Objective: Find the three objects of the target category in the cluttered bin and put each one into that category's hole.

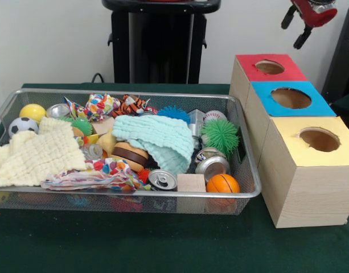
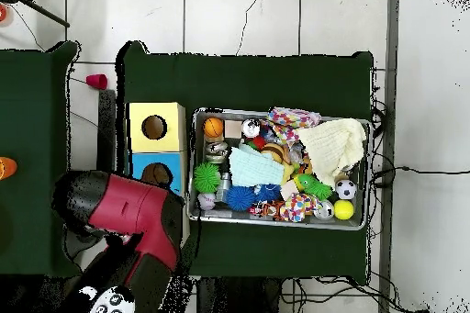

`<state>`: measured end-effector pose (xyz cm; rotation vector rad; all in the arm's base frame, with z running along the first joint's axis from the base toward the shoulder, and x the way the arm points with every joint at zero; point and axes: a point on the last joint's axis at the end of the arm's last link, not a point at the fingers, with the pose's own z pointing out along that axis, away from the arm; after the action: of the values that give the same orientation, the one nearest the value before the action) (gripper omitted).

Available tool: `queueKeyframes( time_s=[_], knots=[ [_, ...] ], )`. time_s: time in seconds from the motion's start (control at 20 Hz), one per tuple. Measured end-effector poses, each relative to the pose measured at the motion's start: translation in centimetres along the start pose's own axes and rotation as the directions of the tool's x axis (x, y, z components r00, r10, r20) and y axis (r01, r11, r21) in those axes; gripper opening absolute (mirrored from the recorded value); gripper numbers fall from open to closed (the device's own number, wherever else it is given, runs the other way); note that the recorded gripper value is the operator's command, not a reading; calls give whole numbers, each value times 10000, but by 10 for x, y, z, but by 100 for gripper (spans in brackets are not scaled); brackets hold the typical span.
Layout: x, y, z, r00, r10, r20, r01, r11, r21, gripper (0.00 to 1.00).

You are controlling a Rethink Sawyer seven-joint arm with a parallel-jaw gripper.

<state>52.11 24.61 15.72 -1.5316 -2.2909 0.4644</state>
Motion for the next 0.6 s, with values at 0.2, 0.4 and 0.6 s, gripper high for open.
queueKeyframes(
  time_s=[0.2,0.4,0.6],
  knots=[
    [-7,0,3,9925,-280,1194,333,9985,-430,100],
    [-27,10,3,9651,-401,2586,780,9873,-1381,100],
    [-56,19,0,9350,-200,3540,1033,9704,-2181,100]
  ],
)
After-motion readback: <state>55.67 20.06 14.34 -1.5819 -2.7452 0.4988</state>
